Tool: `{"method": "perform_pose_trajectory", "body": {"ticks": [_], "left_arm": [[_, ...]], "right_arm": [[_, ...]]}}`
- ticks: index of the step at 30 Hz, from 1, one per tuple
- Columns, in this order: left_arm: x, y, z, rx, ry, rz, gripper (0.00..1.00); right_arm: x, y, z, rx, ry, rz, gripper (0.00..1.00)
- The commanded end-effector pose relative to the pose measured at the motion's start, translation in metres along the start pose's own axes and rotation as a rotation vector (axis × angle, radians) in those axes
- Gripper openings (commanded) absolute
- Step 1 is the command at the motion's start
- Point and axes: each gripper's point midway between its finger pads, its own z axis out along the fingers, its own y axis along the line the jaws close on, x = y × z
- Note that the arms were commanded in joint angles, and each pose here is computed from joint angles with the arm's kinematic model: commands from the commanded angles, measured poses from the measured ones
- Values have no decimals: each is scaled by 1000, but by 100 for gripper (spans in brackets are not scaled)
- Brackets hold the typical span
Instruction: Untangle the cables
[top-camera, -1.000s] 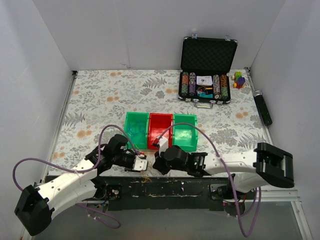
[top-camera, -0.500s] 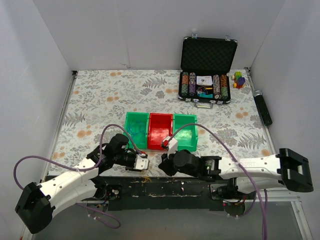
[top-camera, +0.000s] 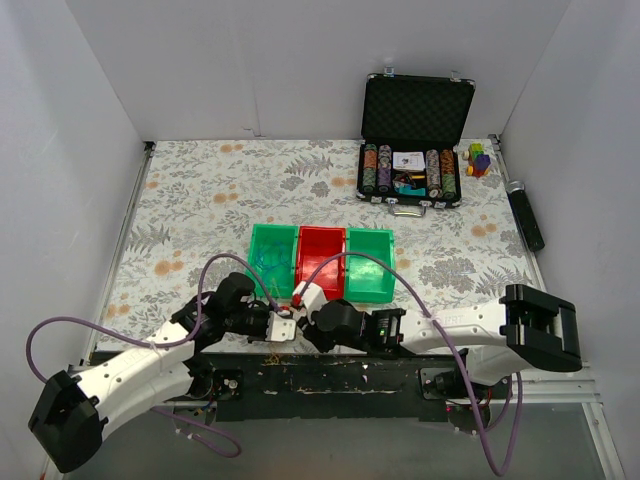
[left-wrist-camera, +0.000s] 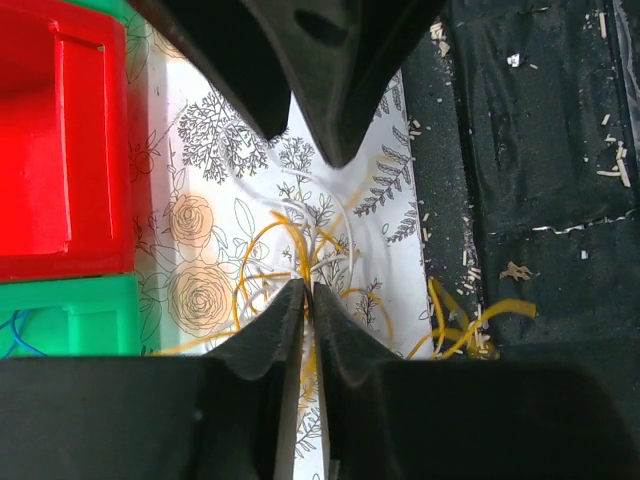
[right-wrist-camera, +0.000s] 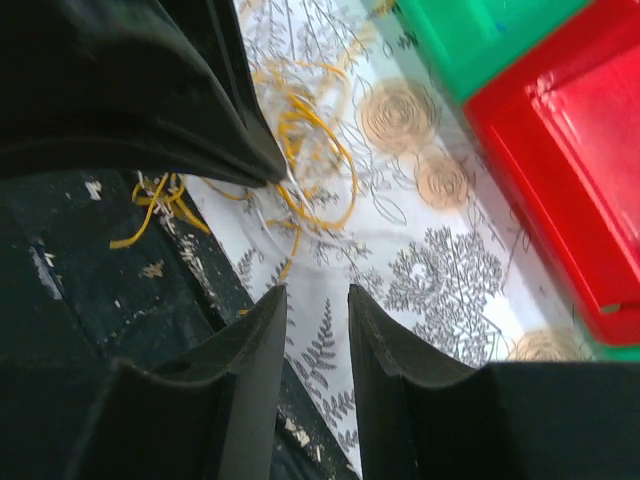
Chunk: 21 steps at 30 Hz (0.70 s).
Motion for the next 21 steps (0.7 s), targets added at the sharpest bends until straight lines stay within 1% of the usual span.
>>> {"method": "perform_pose_trajectory", "body": {"ticks": [1, 2, 6, 9, 12, 14, 17, 21], "left_arm": [[-3, -1, -1, 0, -14, -12, 2], [-6, 1, -1, -6, -20, -19, 0], [-29, 12, -7, -25, -76, -38, 0], [-64, 25, -18, -46, -157, -57, 0], [-94, 25, -29, -17, -236, -70, 0], [-110, 21, -36, 17, -286, -102, 0], [-124, 20, -40, 46, -325, -122, 0], [-138, 24, -46, 53, -351, -127, 0]], "right_arm": [[-43, 17, 5, -63, -113, -60, 39], [-44, 19, 7, -69, -112, -61, 39], [-48, 21, 10, -72, -123, -59, 38], [-51, 18, 5, -63, -147, -46, 38], [-60, 14, -9, -61, -195, -22, 38], [-65, 13, -21, -72, -233, -7, 38], [-68, 13, -32, -95, -269, -2, 38], [-66, 9, -44, -82, -243, 5, 38]]}}
